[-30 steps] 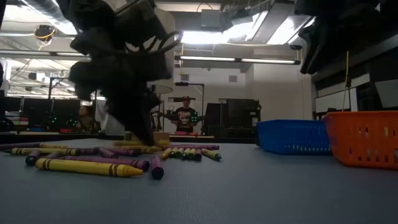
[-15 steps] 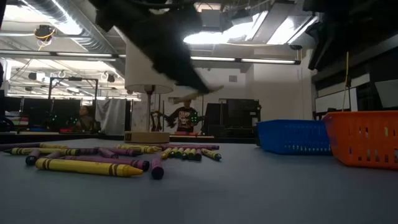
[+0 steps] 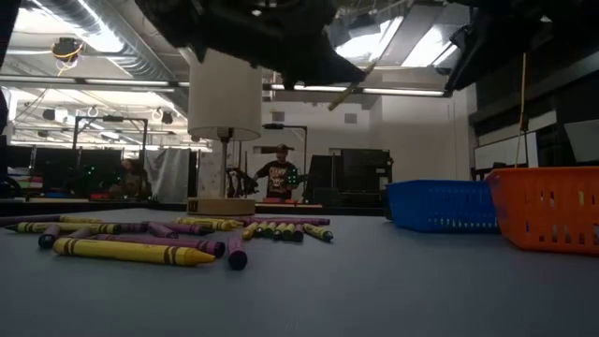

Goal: Sort crayons
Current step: Put the yellow crayon into the black bin

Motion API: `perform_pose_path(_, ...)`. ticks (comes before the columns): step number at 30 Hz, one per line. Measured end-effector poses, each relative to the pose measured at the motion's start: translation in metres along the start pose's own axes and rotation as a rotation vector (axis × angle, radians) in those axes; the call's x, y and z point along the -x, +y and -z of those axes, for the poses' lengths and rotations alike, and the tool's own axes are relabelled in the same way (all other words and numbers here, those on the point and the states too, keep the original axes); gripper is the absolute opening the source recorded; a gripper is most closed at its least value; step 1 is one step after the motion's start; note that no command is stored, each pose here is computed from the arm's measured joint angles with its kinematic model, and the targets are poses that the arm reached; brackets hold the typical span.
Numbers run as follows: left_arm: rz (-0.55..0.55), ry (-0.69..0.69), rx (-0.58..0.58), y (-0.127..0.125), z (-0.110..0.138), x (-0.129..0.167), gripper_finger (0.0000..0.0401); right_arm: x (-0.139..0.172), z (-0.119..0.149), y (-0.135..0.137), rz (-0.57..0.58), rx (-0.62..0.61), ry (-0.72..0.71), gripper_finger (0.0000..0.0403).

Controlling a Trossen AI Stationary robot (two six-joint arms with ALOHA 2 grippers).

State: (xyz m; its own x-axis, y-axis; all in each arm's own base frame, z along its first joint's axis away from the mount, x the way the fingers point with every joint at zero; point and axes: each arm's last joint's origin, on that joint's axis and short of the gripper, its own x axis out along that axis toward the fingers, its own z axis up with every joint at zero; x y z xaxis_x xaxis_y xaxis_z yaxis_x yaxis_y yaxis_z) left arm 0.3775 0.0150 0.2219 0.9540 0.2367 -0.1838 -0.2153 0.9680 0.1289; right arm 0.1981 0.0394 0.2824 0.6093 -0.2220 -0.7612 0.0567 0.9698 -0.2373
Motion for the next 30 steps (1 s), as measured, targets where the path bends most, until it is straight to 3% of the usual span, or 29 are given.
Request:
perform_pose_path(9, -0.046, -0.121, 0.037, 0.022, 0.036, -0.041, 0.0003, 0.001, -0.011, 0.003, -0.083, -0.036, -0.099, 0.012)
perform_pose_path(19, -0.035, -0.159, 0.041, 0.031, 0.041, -0.103, 0.0006, 0.001, -0.015, 0.004, -0.119, -0.047, -0.143, 0.012)
perform_pose_path(30, -0.056, -0.114, 0.04, 0.038, 0.058, -0.124, 0.001, 0.001, -0.015, 0.004, -0.12, -0.045, -0.142, 0.012)
